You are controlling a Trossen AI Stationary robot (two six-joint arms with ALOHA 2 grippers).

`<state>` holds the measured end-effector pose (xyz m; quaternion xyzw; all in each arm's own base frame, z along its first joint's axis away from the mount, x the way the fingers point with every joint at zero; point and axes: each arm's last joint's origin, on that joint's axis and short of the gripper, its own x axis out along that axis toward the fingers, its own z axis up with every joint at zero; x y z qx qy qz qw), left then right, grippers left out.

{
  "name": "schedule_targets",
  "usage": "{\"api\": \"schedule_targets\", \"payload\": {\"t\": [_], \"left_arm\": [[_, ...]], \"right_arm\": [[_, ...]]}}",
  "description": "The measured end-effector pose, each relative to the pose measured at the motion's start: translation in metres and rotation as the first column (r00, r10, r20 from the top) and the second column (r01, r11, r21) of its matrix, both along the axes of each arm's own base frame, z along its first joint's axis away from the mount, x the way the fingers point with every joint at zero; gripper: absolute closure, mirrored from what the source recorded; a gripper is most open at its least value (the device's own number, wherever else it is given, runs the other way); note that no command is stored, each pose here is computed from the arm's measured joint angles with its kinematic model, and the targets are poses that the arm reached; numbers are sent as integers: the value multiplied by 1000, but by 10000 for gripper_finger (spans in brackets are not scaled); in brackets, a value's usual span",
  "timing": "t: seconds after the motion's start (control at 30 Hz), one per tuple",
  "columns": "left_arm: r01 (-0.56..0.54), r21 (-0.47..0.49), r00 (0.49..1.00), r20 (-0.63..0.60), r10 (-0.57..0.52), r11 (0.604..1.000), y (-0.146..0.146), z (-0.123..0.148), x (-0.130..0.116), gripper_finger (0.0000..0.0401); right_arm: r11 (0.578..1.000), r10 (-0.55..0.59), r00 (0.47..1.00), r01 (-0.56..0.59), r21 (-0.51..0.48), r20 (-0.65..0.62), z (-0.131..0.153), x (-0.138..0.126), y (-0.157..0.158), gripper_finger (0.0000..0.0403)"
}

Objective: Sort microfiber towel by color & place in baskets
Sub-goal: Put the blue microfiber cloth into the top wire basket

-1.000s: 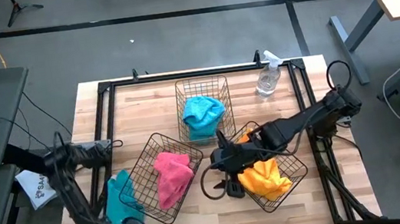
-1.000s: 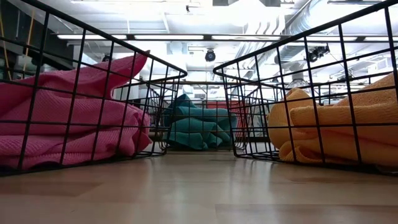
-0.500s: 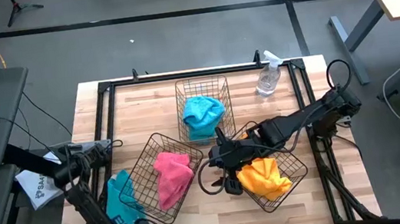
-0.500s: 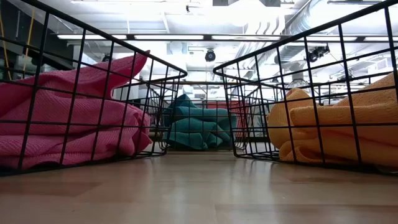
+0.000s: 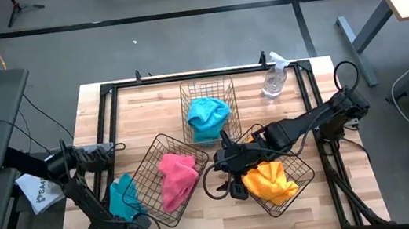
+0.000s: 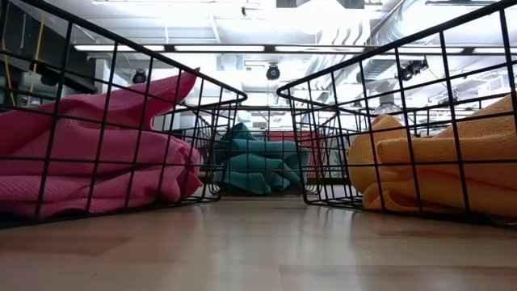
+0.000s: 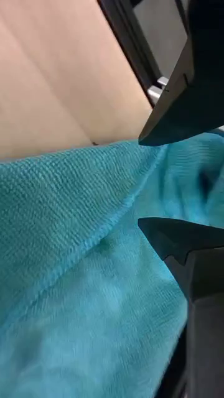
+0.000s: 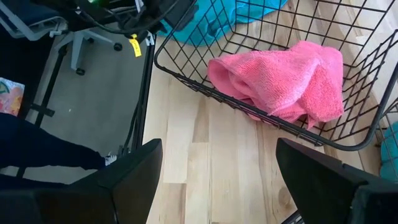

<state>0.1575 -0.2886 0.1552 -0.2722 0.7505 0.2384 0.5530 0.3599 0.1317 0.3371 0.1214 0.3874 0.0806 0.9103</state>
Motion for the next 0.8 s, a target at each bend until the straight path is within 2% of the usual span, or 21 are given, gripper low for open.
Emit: {"api": "schedule_targets", "payload": {"t": [0.1, 0.33, 0.4, 0.47, 0.53, 0.57, 0.67, 0.73, 0.8], "left_arm": [[-20, -36, 999, 25, 21, 999, -1, -7, 0, 215], [-20, -25, 999, 48, 21, 999, 1, -13, -2, 223], [11, -34, 999, 51, -9, 999, 0, -13, -2, 249], [33, -54, 998, 59, -30, 998, -1, -9, -2, 302], [51, -80, 996, 79, -45, 995, -4, 1, -4, 369], [50, -96, 995, 92, -41, 994, -5, 7, -6, 384], [57, -164, 994, 103, -40, 985, -7, 30, -16, 394], [65, -234, 988, 148, -30, 970, -6, 56, -23, 398], [91, -335, 976, 217, -18, 938, -3, 90, -27, 398]], "right_arm": [[1000, 0, 1000, 0, 0, 0, 0, 0, 0, 92], [1000, -1, 1000, 1, 0, 0, 0, 0, 0, 92], [1000, -6, 1000, 6, 5, -2, 0, 0, 0, 92], [1000, -9, 1000, 9, 7, -4, 0, 0, 0, 92], [1000, -9, 1000, 9, 7, -4, 0, 0, 0, 92], [1000, -11, 1000, 12, 10, -6, 0, 0, 0, 92], [999, -20, 1000, 20, 26, -12, 0, 0, 0, 92], [999, -4, 1000, 4, 39, -16, 0, 0, 1, 92], [998, 13, 1000, -12, 54, -21, 0, 0, 1, 92]]}}
